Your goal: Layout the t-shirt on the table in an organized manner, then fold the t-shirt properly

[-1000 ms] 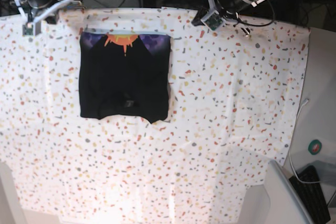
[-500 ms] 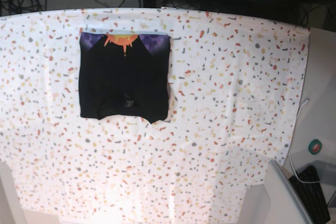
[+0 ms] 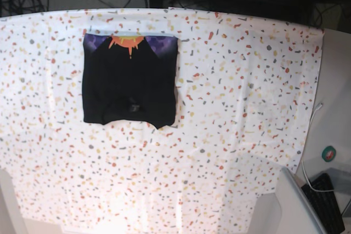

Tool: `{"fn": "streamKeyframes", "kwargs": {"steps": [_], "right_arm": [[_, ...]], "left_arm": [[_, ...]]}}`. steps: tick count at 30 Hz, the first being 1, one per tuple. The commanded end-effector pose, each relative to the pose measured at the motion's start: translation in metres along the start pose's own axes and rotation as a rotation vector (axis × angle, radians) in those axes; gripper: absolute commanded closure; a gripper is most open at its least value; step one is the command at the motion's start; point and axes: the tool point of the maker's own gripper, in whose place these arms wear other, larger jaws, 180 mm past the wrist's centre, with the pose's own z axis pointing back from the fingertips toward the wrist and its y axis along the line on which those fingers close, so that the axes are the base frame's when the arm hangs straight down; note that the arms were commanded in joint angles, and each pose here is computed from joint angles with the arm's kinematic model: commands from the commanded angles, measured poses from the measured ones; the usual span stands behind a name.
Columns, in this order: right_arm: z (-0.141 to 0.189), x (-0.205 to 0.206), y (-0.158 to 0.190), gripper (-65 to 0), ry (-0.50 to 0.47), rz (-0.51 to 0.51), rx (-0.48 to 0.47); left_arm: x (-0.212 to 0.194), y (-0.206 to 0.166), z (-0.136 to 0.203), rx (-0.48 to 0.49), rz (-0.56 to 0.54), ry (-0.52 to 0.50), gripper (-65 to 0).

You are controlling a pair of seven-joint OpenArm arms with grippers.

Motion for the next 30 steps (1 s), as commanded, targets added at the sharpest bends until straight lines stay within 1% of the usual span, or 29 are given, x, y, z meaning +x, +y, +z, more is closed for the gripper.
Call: {"fn": "streamKeyframes", "kwargs": {"steps": [1, 3, 4, 7, 10, 17, 20, 22, 25, 26, 27, 30], "right_arm": [[0.003, -0.006, -0.008, 0.0, -0.029, -0.005, -0.007], [0.005, 0.008, -0.012, 0.0, -0.121, -0.002, -0.035], [0.005, 0.012, -0.013, 0.0, -0.135, 0.002, -0.043], [0.003, 0.02, -0.012, 0.0, -0.136, 0.009, -0.063], [0.002, 0.031, -0.008, 0.0, -0.159, 0.005, -0.054], [0.0, 0.035, 0.006, 0.0, -0.168, -0.003, -0.033], [0.0, 0.039, 0.007, 0.0, -0.175, -0.002, -0.031], [-0.001, 0.047, 0.014, 0.0, -0.189, -0.004, -0.02], [-0.002, 0.057, 0.013, 0.0, -0.204, -0.003, -0.021], [-0.002, 0.063, 0.012, 0.0, -0.213, -0.003, -0.022], [-0.002, 0.065, 0.011, 0.0, -0.217, 0.0, -0.024], [-0.002, 0.068, 0.009, 0.0, -0.221, 0.005, -0.025]], "left_arm": [[0.003, 0.003, 0.002, 0.005, 0.015, -0.022, 0.0], [0.017, 0.004, -0.002, 0.004, 0.007, -0.051, 0.0], [0.022, 0.004, -0.004, 0.001, -0.002, -0.056, 0.0], [0.038, 0.008, -0.011, -0.006, -0.042, -0.038, 0.0], [0.052, 0.012, -0.016, -0.004, -0.063, -0.029, 0.0], [0.053, 0.013, -0.016, 0.005, -0.043, -0.038, 0.0], [0.052, 0.009, -0.017, -0.002, -0.041, -0.037, 0.0], [0.055, 0.007, -0.019, -0.009, -0.054, -0.039, 0.0], [0.062, 0.009, -0.02, 0.002, -0.047, -0.058, 0.0], [0.065, 0.014, -0.02, 0.026, -0.058, -0.063, 0.0], [0.068, 0.022, -0.02, 0.071, -0.077, -0.068, 0.0], [0.066, 0.056, -0.013, 0.265, -0.15, -0.062, 0.0]]}}
